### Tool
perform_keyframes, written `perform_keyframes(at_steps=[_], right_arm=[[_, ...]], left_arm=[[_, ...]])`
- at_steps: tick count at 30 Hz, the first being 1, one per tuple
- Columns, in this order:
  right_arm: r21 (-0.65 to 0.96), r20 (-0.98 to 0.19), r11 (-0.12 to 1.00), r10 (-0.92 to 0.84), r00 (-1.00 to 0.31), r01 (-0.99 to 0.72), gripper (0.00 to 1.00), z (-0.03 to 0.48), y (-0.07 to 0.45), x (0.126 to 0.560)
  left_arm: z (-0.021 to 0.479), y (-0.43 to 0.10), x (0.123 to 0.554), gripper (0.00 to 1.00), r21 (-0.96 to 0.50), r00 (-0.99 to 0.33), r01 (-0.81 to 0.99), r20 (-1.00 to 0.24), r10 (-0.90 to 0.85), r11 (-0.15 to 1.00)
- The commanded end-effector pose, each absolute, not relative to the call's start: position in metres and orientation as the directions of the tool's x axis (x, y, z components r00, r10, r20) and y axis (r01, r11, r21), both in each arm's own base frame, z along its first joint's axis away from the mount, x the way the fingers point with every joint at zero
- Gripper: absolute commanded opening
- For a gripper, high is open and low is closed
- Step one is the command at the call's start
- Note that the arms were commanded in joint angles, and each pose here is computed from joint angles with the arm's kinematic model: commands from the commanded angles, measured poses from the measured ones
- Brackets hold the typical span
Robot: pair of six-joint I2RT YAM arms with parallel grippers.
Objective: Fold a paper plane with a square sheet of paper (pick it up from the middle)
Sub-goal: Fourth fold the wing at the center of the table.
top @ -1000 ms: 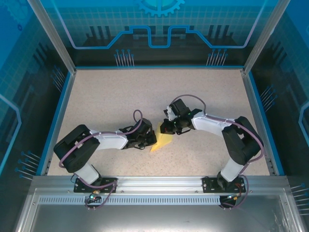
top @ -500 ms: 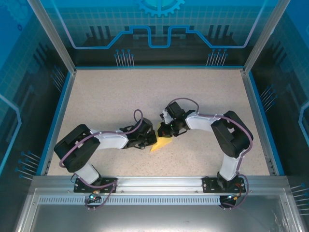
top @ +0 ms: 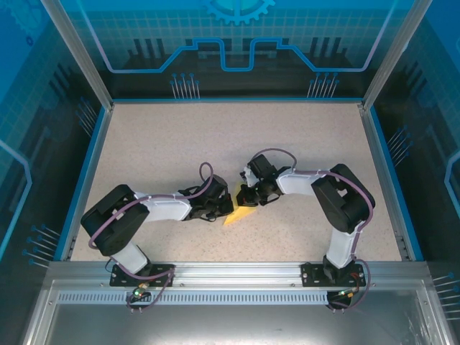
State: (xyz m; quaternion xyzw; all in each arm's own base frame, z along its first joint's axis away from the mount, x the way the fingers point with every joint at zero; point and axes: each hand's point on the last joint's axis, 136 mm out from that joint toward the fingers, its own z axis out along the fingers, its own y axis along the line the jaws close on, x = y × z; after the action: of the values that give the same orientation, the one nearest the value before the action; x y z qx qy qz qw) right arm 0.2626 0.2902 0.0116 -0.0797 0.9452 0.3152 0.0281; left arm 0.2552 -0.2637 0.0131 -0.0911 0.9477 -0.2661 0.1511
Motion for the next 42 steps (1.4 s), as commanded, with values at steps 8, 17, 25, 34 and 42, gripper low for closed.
perform_keyframes(at_steps=[8, 17, 25, 34, 42], right_arm=[[0.559, -0.059, 0.822, -0.089, -0.994, -0.107, 0.04, -0.006, 0.273, 0.256], [0.539, -0.035, 0.837, -0.09, -0.995, -0.095, 0.03, -0.013, 0.269, 0.253], [0.544, -0.031, 0.833, -0.095, -0.995, -0.097, 0.03, -0.013, 0.271, 0.254], [0.555, -0.033, 0.826, -0.099, -0.995, -0.101, 0.03, -0.01, 0.274, 0.255], [0.63, -0.08, 0.764, -0.113, -0.99, -0.138, 0.03, 0.009, 0.289, 0.266]], left_arm=[[-0.015, -0.242, 0.23, 0.0, -0.412, -0.966, -0.111, -0.17, -0.196, 0.904], [0.066, -0.271, 0.26, 0.01, -0.571, -0.924, 0.008, -0.318, -0.212, 0.821], [0.05, -0.284, 0.249, 0.0, -0.638, -0.95, -0.01, -0.235, -0.207, 0.77], [0.025, -0.279, 0.248, 0.0, -0.585, -0.959, -0.056, -0.193, -0.206, 0.809], [0.003, -0.264, 0.24, 0.0, -0.52, -0.962, -0.104, -0.162, -0.218, 0.848]])
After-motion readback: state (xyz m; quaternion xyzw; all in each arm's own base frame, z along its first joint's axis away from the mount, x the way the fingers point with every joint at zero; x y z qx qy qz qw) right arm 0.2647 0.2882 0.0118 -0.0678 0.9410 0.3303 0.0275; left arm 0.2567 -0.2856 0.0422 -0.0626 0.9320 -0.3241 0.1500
